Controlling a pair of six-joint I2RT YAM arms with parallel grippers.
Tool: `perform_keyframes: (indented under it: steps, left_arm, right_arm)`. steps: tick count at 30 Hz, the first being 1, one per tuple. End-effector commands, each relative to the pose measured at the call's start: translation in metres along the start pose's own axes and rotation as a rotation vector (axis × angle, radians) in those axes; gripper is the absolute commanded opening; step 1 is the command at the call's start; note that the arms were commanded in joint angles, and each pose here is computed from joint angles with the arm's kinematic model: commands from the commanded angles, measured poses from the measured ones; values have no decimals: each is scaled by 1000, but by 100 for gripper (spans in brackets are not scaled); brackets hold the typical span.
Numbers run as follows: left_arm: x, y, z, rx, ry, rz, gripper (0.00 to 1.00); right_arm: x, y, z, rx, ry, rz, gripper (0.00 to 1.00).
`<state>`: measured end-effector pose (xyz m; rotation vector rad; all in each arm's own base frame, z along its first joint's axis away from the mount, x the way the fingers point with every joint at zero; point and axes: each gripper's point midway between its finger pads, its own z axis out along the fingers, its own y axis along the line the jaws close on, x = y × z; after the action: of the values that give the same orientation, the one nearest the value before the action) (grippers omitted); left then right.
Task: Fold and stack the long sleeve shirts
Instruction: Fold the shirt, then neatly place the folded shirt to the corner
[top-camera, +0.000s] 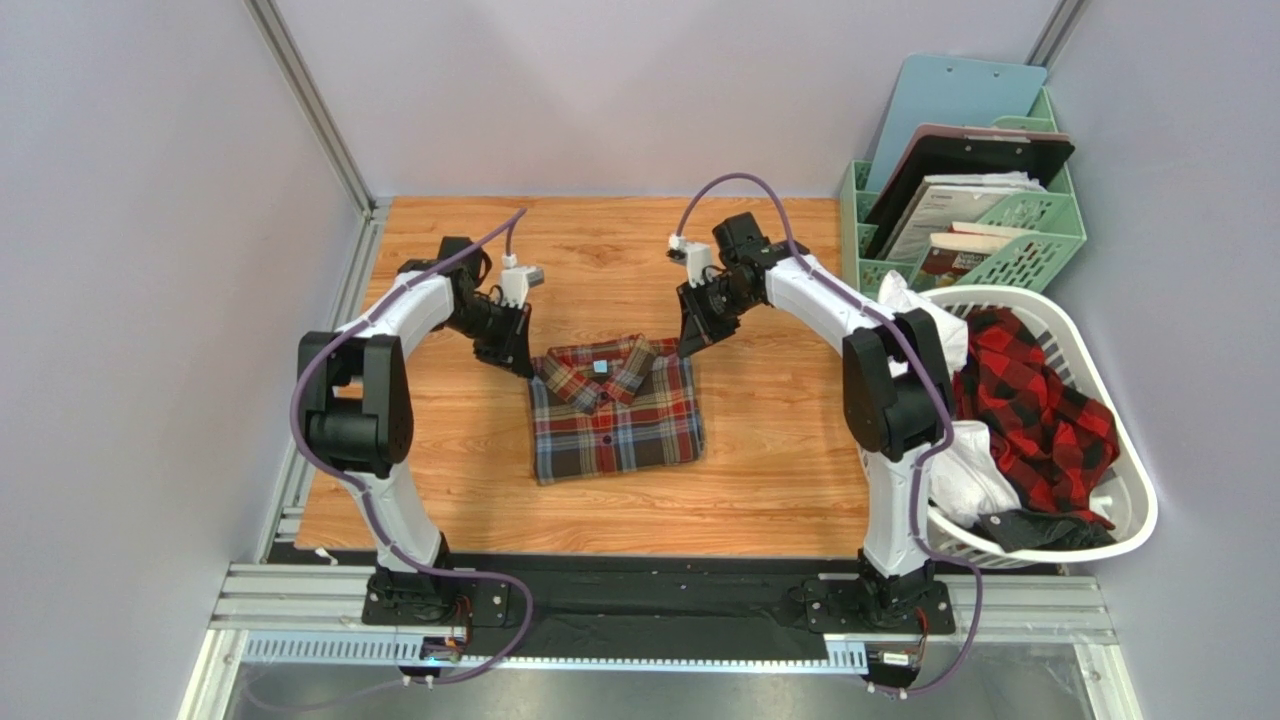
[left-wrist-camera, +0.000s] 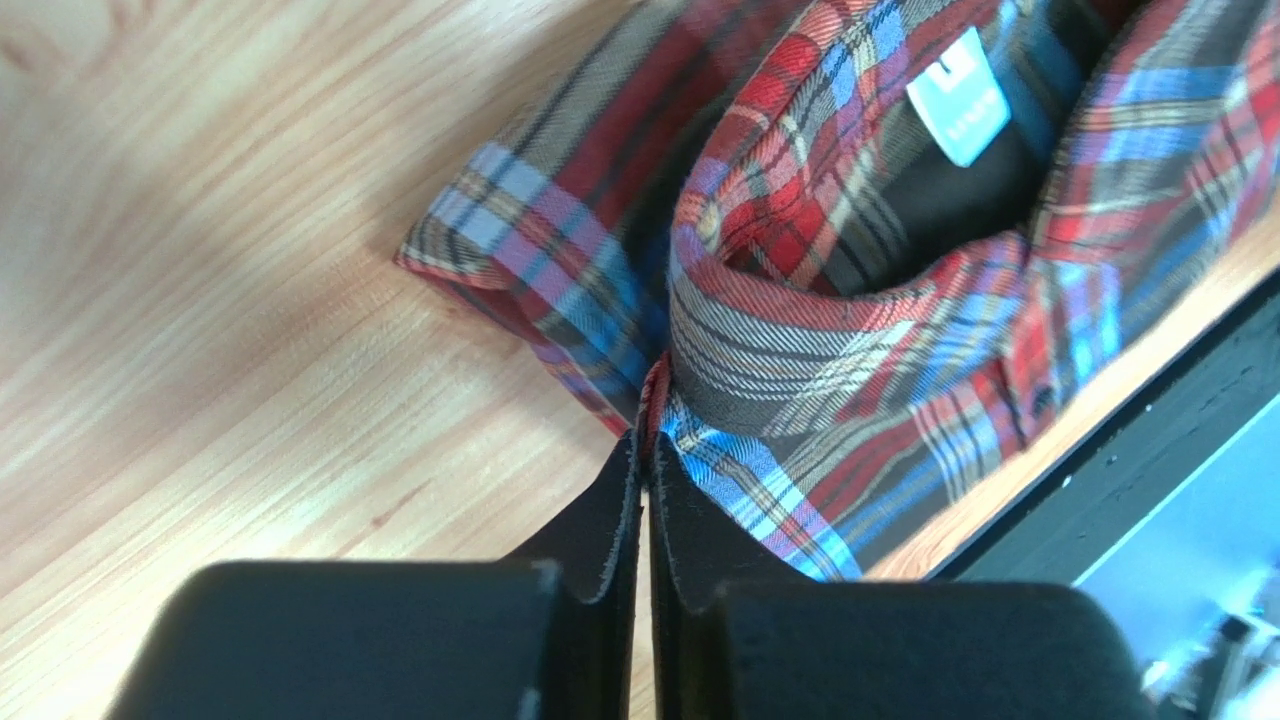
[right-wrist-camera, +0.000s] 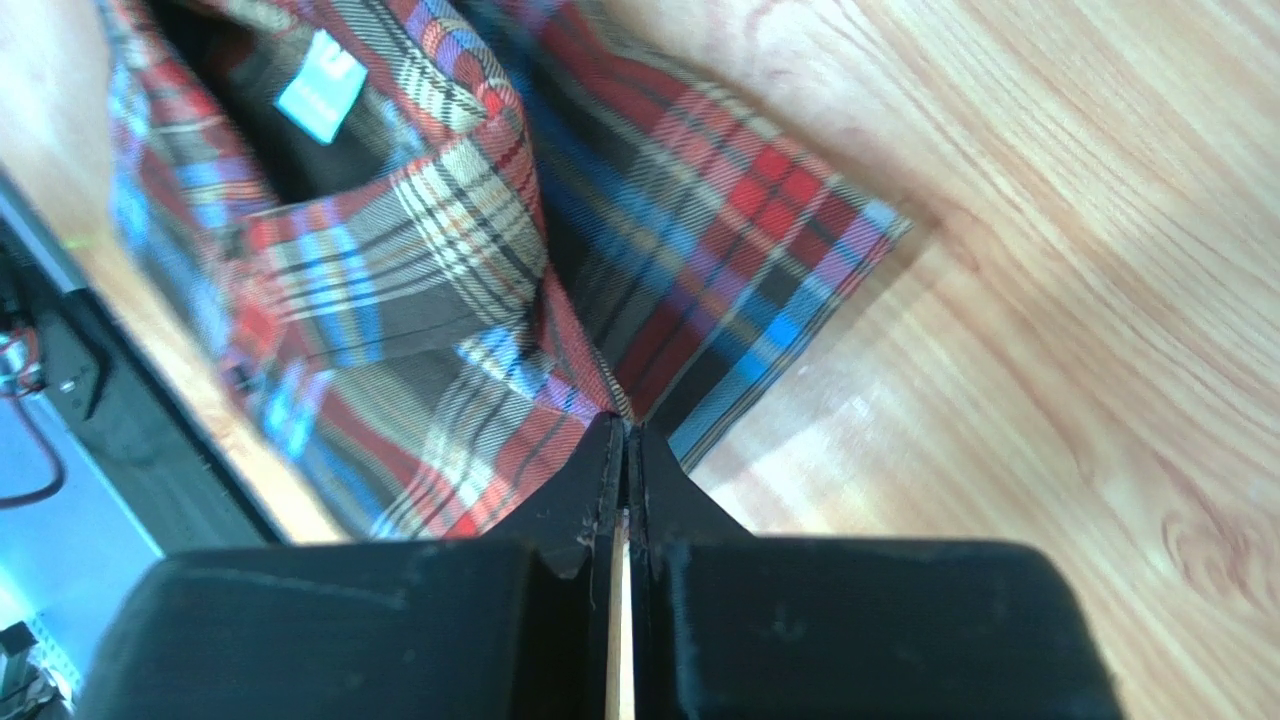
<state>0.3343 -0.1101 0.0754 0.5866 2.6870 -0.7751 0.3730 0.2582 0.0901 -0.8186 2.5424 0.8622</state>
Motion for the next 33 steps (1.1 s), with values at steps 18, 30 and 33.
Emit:
perform_keyframes:
  steps: [18, 30, 33]
  left_arm:
    - [-18, -77, -98, -256, -346, 245, 99]
    - [-17, -69, -158, -280, -547, 33, 99]
    - [-10, -62, -161, -303, -554, 27, 99]
  right_arm:
    - [3, 62, -62, 87, -134, -62, 94]
    - [25, 137, 47, 312, 7, -185, 100]
    - [32, 139, 75, 349, 50, -175, 100]
